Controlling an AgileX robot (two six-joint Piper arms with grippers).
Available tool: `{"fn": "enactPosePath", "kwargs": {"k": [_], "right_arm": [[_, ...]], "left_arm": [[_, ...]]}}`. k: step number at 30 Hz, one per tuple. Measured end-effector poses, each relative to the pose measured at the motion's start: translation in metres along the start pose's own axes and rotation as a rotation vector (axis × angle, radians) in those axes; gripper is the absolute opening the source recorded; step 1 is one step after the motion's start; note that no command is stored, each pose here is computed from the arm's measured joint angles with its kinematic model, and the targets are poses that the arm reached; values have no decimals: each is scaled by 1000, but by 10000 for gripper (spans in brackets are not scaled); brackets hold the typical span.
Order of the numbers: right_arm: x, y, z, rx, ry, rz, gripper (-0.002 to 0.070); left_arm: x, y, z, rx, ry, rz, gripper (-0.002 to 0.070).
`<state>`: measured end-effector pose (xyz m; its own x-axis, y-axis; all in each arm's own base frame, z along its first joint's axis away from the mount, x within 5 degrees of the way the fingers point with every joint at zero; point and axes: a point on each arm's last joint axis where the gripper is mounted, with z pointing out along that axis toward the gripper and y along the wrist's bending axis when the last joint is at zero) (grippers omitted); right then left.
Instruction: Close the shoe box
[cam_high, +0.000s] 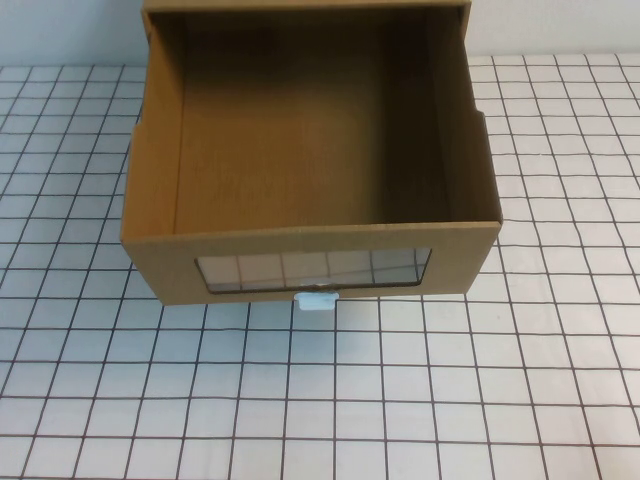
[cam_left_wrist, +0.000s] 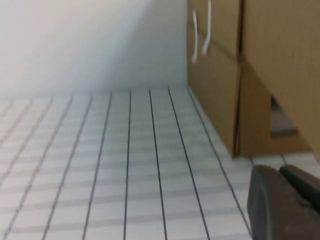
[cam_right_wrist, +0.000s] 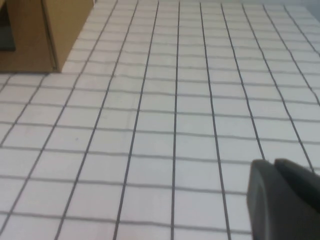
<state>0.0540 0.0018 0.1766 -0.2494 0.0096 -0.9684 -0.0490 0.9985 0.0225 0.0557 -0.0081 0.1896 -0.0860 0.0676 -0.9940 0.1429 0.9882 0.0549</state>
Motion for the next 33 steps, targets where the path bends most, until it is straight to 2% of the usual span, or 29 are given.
{"fn": "enactPosePath", "kwargs": {"k": [4,9,12,16,22,27,33], "right_arm": [[-13,2,-1,-19,-148,0,-13],[-45,6,-12,-68,-514,-2,-13],[-62,8,-25,-100,-757,-6,-13],[-77,11,-44,-136,-1022,-8,-14],[-85,11,-62,-155,-1233,-5,-13],[-97,10,-75,-156,-1328,12,-13],[-150,9,-120,-177,-1455,48,-13]], "left_arm": [[-21,3,-2,-28,-232,-2,-5],[-47,6,-13,-67,-548,-6,-5],[-56,7,-20,-81,-667,-6,-5],[-60,8,-23,-88,-721,-6,-5],[-67,9,-30,-103,-833,-29,-5],[-81,14,-46,-82,-1037,-168,-6],[-142,17,-84,-58,-1231,-207,-6]]}}
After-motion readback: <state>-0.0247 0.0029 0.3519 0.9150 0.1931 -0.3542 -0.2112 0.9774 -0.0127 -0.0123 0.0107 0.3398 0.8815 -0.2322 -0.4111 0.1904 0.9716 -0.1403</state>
